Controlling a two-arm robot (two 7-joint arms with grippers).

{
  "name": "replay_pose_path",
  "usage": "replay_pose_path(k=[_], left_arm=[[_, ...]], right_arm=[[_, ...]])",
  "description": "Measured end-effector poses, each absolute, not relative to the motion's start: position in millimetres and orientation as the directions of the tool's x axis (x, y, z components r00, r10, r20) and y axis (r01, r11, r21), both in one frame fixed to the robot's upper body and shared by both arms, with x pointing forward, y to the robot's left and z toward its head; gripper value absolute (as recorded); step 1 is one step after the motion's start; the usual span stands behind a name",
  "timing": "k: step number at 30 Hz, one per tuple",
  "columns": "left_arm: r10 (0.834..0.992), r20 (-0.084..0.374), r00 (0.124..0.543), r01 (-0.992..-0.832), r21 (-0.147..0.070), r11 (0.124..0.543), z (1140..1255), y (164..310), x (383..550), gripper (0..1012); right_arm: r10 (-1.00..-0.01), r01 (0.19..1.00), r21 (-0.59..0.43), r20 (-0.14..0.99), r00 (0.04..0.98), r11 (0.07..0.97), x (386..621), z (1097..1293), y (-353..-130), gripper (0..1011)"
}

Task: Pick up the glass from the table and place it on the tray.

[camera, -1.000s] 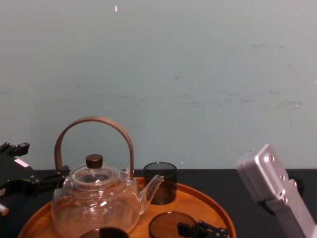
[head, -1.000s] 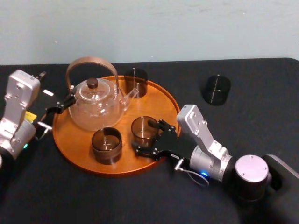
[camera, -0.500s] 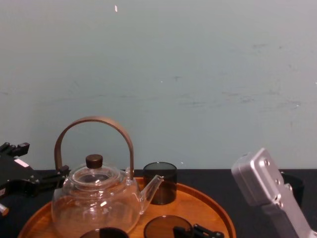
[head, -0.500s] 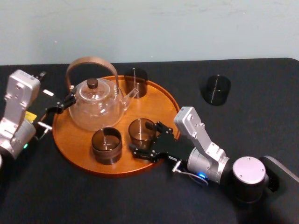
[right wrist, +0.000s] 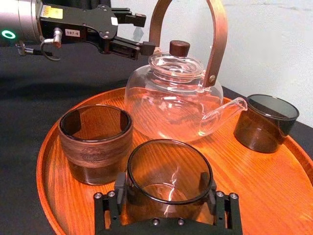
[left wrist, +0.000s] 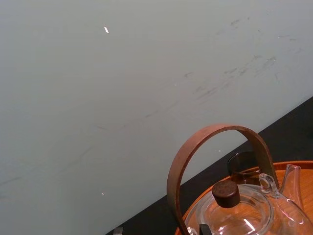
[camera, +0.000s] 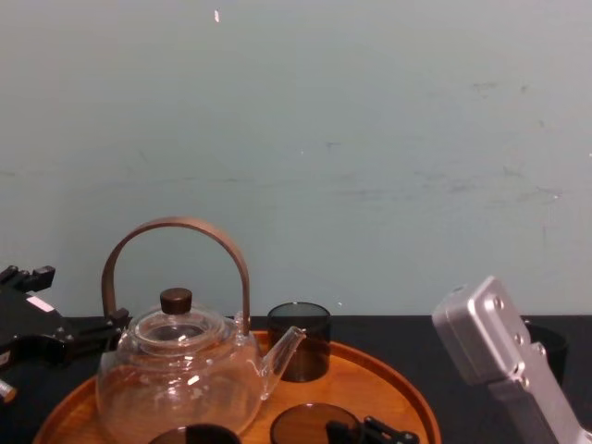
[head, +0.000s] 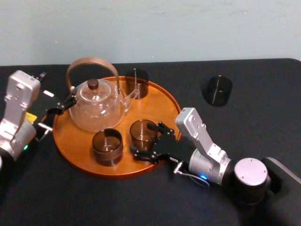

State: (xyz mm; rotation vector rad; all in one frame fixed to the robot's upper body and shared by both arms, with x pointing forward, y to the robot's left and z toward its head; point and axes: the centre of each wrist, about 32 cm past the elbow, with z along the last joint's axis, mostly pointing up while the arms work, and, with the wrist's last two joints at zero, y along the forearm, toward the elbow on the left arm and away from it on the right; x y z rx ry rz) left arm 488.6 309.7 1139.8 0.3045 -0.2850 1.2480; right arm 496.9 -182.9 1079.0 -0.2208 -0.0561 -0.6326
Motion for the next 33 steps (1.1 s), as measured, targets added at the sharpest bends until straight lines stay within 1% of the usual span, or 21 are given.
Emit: replay_pose_path(k=[2,18,23,33], left_arm=[[0.88,0.374,0.292,-0.955,0.07,0.287,1139.8,309.7,488.6,1009],[0.88,0.374,0.292,-0.955,0.07,0.287,1139.8,309.7,488.6,1010],[0.88,0.374,0.292,-0.955,0.07,0.287,1139.8,309.7,488.6,1009],[0.88,0.374,0.292,-0.955,0.07,0.287,1139.8,309.7,488.6,1009]], right_arm=[[-0.58,0.592,-0.187,0.119,0.806,0.784,497,1079.0,-183,1002],[-0.576,0.585,-0.191,0.106,0.811,0.788,491,1083.5,-190,1002],[-0.582,0.589,-0.198,0.1,0.807,0.783,486,1084.4,-194,1002],[-0.612,0.617,-0.203,0.094,0.785,0.76,471,1084.3,-208,1002]])
